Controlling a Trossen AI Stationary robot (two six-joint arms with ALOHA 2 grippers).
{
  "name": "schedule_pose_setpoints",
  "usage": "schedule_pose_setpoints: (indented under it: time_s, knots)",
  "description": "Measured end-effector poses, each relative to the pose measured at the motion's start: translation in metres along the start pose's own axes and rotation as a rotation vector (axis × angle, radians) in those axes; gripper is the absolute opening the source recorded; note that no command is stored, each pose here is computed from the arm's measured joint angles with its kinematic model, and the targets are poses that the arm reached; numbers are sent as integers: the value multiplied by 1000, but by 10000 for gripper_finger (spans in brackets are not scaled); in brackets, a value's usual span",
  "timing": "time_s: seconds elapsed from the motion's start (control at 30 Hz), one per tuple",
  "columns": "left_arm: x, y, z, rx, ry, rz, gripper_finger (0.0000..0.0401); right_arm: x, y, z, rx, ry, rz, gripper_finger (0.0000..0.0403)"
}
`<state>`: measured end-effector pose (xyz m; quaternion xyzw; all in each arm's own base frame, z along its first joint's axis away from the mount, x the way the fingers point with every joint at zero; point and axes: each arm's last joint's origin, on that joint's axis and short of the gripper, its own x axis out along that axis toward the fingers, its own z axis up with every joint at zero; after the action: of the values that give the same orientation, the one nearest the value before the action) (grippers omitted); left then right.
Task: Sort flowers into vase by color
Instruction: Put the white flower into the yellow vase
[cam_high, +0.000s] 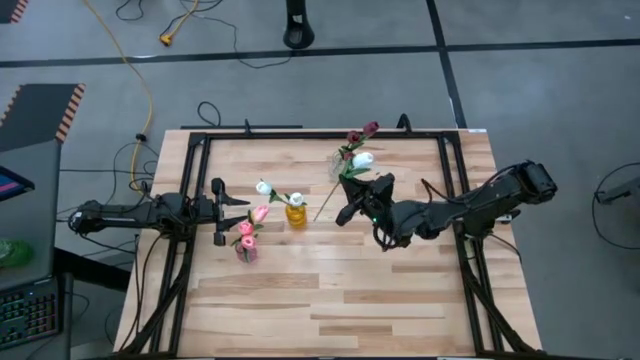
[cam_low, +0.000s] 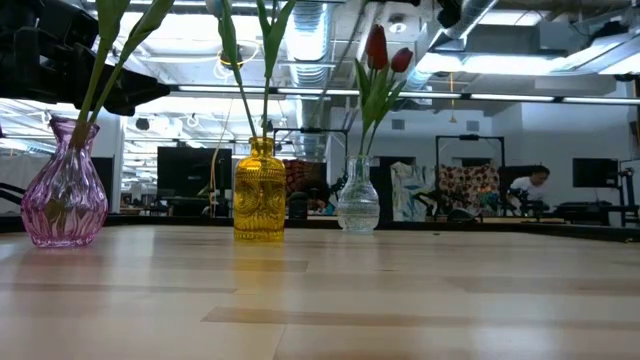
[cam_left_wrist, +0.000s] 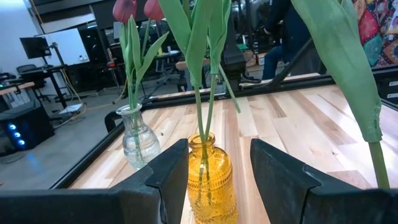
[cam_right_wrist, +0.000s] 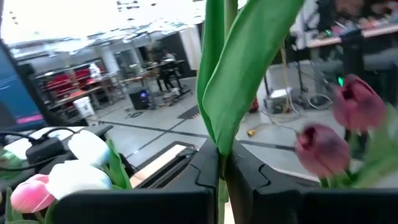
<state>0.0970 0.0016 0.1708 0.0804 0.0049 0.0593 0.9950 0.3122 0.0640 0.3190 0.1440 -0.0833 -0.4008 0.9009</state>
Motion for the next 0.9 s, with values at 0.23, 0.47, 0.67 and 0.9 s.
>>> schedule_pose_setpoints:
  time_s: [0.23,0.47,0.67,0.9]
  knots:
    - [0,0,0,0,0,0,161,19,-6,6,-75,-14,82,42]
    - [0,0,0,0,0,0,161,38,-15,9,-122,-11,181,42]
    - [0,0,0,0,0,0,161,44,-15,14,-237,-47,298,43]
    - [0,0,0,0,0,0,161,55,-20,14,-278,-56,401,43]
